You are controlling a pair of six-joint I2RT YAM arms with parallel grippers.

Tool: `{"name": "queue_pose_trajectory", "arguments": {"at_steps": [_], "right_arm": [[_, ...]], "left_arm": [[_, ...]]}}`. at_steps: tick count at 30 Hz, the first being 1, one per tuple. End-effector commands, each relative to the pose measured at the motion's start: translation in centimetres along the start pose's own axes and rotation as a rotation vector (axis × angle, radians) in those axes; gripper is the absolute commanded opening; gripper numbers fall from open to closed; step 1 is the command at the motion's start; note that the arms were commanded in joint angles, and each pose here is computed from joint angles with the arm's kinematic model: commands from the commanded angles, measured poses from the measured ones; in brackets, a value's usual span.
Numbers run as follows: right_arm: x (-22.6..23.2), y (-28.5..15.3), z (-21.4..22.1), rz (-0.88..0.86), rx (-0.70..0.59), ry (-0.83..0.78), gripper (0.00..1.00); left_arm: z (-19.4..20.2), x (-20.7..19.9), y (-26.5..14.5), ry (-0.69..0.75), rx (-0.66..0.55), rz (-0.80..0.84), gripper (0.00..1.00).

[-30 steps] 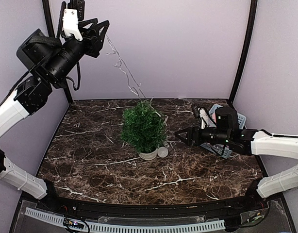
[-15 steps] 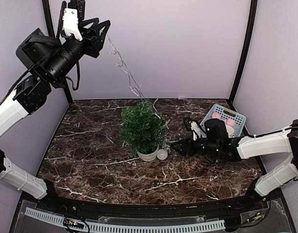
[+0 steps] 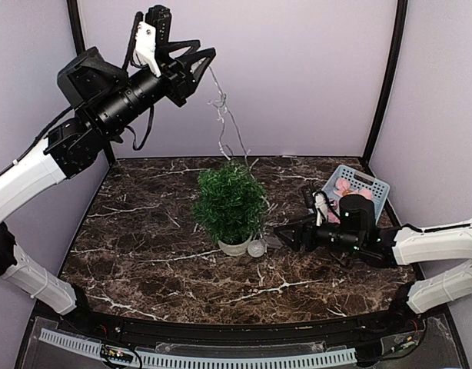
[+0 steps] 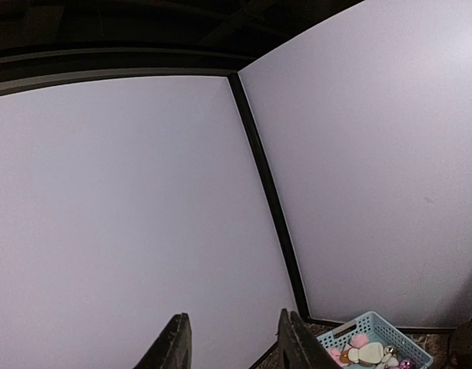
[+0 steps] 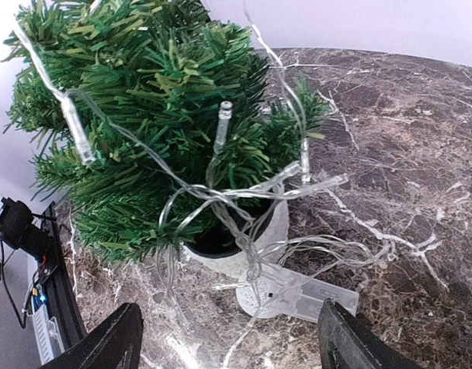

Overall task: Decorate the small christmas tree
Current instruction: Pass from the left arm to the right

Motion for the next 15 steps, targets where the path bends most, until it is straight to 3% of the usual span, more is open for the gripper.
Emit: {"name": "queue_pose_trajectory", "arguments": {"at_steps": [1, 10, 15], "right_arm": [[1.1, 0.2, 0.1, -0.019, -0.014, -0.006, 0.80], [2.1, 2.9, 1.4, -0.020, 0.040, -0.050, 0.80], [2.8, 4.2, 1.5, -0.034, 0.036, -0.055, 0.72]], "left_arm": [[-2.3, 0.7, 0.3, -0.052, -0.133, 0.045, 0.00], [-1.4, -0.3, 1.8, -0.062, -0.128, 0.083, 0.00], [-1.2, -0.4, 2.1, -0.065, -0.125, 0.088, 0.00]]}}
Point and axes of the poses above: each gripper's point midway between its finger pads, its own y axis out along the fingers, its own x axis along the line the jaws close on, z = x × y, the point moved 10 cm from there along -y, back along the fingers, and after that the axes turned 12 degrees about y, right-handed, at the moved point
